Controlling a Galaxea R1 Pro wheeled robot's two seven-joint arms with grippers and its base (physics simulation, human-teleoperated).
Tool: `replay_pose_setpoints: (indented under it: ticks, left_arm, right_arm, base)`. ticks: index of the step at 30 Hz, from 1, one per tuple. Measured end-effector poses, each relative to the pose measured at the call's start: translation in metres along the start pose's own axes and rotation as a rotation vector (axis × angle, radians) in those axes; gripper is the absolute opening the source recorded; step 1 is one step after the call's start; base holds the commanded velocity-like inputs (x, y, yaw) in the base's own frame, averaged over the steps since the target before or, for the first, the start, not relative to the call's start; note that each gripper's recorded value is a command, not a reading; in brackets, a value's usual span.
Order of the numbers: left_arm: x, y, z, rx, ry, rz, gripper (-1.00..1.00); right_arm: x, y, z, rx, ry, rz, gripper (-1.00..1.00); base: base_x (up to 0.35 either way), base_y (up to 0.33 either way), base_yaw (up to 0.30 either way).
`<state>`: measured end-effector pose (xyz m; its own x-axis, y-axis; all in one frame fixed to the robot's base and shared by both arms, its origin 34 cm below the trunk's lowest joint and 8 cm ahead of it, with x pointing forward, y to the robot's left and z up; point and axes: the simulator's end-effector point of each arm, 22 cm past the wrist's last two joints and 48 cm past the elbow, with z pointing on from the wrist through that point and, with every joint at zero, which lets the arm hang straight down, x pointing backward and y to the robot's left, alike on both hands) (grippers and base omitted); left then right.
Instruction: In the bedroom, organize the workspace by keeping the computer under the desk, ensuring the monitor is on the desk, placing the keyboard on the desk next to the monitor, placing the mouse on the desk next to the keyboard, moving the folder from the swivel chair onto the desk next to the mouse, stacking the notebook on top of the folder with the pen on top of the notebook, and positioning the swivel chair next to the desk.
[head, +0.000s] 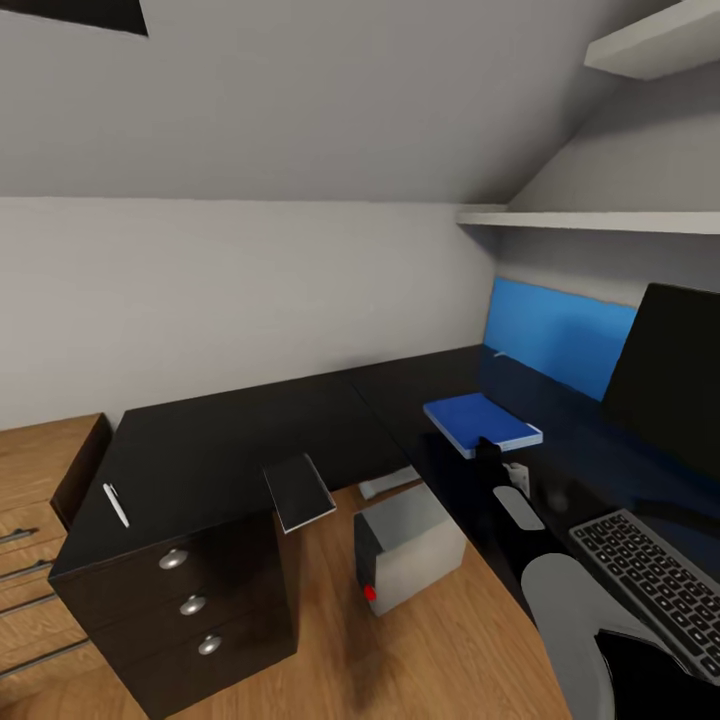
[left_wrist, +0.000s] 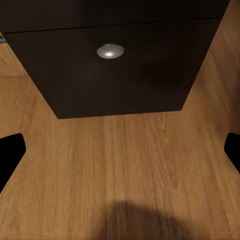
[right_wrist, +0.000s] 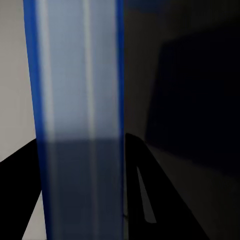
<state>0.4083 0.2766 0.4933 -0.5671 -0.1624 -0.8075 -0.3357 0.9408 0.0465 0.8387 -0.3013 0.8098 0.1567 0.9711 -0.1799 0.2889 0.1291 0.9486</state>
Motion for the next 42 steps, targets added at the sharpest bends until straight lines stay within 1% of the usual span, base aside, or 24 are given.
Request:
replay_pose_setpoints:
  ticks: [8,16,22,31,32,42]
  left_arm:
    - [0.013,-0.001,0.008,0.001,0.0,0.0,1.0]
    - [0.012,0.001,0.008,0.0,-0.003,0.002,1.0]
    - [0.012,0.001,0.008,0.002,-0.003,0.004,1.0]
    - [0.012,0.001,0.008,0.003,-0.003,0.004,1.0]
    - [0.012,0.001,0.008,0.003,-0.003,0.004,1.0]
    - [0.013,0.001,0.008,0.002,-0.002,0.004,1.0]
  right_arm:
    - [0.002,-0.015,0.002,0.002,0.0,0.0,-1.0]
    - [0.002,-0.015,0.003,0.001,0.0,-0.001,-1.0]
    - [0.002,-0.015,0.002,0.001,-0.001,0.0,-1.0]
    - [0.001,-0.016,0.003,0.003,0.0,-0.003,-1.0]
    - [0.001,-0.016,0.003,0.004,0.0,-0.003,1.0]
    - [0.001,-0.016,0.003,0.003,-0.002,-0.01,1.0]
  base:
    - [0.0,0.0,0.0]
    - [0.003,0.0,0.0]
    - [0.14,0.0,0.0]
    - [0.01,0.0,0.0]
    - [0.0,0.0,0.0]
    - [0.0,0.0,0.0]
